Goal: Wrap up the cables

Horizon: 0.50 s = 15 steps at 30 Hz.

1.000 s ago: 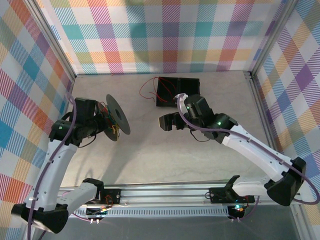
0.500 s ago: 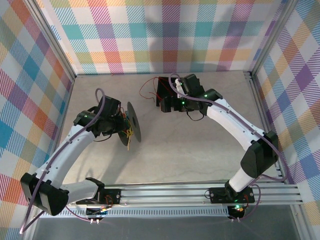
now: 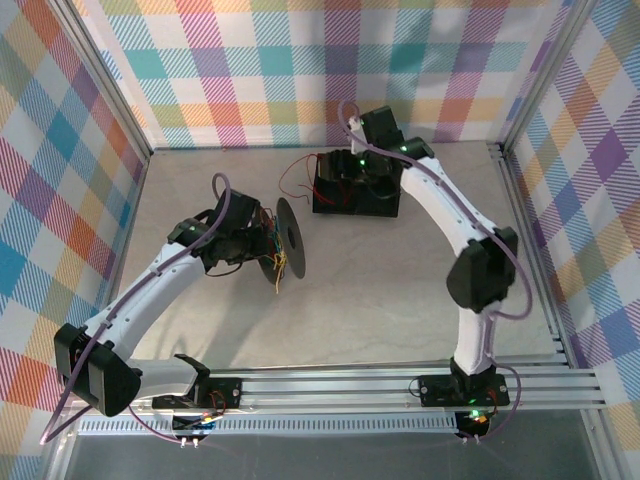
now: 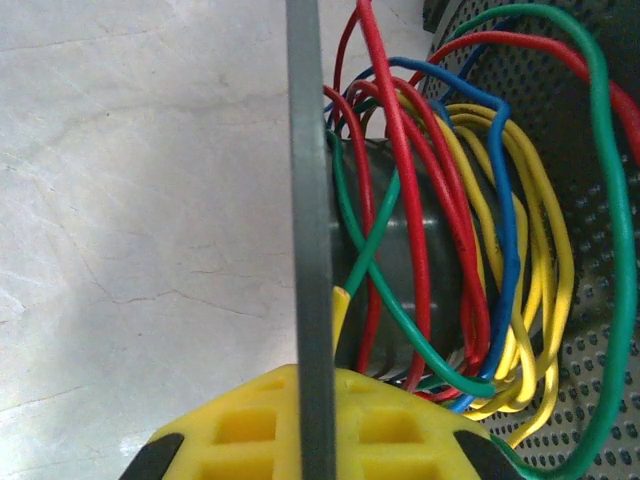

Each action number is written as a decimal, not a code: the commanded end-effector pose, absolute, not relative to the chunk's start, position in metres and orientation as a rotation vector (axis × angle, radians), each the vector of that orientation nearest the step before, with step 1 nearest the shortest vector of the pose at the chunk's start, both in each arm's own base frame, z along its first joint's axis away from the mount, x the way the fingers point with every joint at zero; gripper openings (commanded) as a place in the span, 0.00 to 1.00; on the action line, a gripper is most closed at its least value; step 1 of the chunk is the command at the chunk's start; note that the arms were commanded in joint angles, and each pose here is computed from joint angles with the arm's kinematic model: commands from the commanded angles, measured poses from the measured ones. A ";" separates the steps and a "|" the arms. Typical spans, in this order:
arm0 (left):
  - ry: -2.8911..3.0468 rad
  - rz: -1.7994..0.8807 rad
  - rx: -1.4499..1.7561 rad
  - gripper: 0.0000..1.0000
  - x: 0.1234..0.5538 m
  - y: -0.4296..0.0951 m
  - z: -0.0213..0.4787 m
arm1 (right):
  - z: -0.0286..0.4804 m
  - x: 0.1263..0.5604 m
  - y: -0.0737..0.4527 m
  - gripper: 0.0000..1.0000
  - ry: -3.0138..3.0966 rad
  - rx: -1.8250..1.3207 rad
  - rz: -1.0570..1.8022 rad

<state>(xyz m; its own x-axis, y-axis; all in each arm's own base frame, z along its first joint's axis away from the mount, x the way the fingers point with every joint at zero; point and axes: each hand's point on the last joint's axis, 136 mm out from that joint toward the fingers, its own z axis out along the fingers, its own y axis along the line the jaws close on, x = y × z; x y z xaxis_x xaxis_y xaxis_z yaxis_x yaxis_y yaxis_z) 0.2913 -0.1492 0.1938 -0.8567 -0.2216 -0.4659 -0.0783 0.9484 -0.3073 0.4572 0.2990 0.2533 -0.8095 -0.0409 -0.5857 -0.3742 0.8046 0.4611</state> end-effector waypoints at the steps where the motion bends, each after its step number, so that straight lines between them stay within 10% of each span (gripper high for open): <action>1: 2.491 -0.470 -0.227 0.00 0.301 -0.160 0.210 | 0.246 0.478 0.314 0.70 2.432 -0.350 0.815; 15: 2.424 -0.510 -0.203 0.00 0.292 -0.178 0.203 | 0.179 0.577 0.353 0.68 2.262 -0.368 0.871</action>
